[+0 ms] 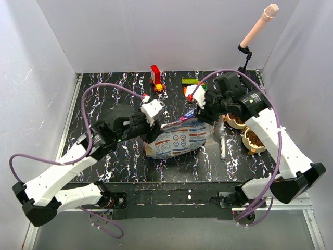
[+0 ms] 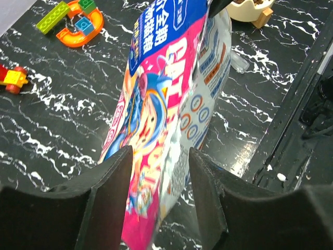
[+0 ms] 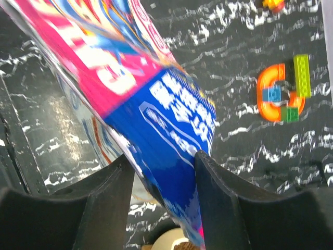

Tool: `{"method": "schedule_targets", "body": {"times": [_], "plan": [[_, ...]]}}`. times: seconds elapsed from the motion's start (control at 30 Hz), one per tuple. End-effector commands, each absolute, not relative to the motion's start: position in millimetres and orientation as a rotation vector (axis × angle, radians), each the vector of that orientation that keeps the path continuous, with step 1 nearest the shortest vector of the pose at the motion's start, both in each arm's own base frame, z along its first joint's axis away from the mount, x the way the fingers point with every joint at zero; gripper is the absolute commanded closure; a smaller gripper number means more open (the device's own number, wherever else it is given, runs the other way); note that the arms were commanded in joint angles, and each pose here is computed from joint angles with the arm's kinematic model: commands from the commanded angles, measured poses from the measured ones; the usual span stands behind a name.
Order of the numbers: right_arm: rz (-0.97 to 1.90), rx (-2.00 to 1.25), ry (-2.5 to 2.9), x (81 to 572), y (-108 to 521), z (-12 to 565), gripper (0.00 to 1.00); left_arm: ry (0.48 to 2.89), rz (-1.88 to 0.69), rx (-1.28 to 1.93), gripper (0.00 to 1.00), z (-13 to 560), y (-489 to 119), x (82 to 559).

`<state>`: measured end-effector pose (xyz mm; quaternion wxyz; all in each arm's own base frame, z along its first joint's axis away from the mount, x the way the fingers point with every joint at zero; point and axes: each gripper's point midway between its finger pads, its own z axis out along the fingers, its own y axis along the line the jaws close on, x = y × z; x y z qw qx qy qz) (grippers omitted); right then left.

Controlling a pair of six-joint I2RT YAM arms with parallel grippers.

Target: Serve the pet food

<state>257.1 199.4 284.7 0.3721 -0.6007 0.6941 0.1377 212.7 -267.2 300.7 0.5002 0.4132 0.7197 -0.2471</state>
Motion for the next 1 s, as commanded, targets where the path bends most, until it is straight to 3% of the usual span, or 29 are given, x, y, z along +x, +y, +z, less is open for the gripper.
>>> {"method": "schedule_targets", "body": {"times": [0.0, 0.4, 0.47, 0.5, 0.53, 0.57, 0.7, 0.77, 0.83, 0.97], "plan": [[0.436, -1.613, 1.64, 243, 248, 306, 0.44, 1.806, -0.536, 0.939, 0.55, 296, -237, 203], [0.549, -1.699, 1.584, 224, 324, 300, 0.53, 1.802, -0.455, 0.846, 0.61, 290, -222, 213], [0.557, -1.687, 1.584, 222, 328, 300, 0.61, 1.789, -0.442, 0.821, 0.68, 288, -221, 217], [0.553, -1.673, 1.591, 225, 330, 300, 0.7, 1.782, -0.44, 0.816, 0.75, 288, -221, 218], [0.543, -1.659, 1.603, 227, 331, 298, 0.89, 1.778, -0.437, 0.808, 0.81, 288, -221, 218], [0.541, -1.658, 1.608, 227, 331, 296, 0.98, 1.774, -0.439, 0.801, 0.88, 288, -221, 220], [0.544, -1.66, 1.582, 223, 327, 293, 0.99, 1.748, -0.472, 0.793, 1.0, 293, -224, 217], [0.609, -1.655, 1.549, 215, 333, 300, 0.99, 1.747, -0.482, 0.795, 1.0, 292, -224, 216], [0.705, -1.633, 1.505, 205, 345, 311, 0.71, 1.738, -0.495, 0.781, 1.0, 295, -223, 214], [0.771, -1.636, 1.479, 202, 367, 315, 0.64, 1.721, -0.522, 0.766, 1.0, 298, -223, 210]]}}
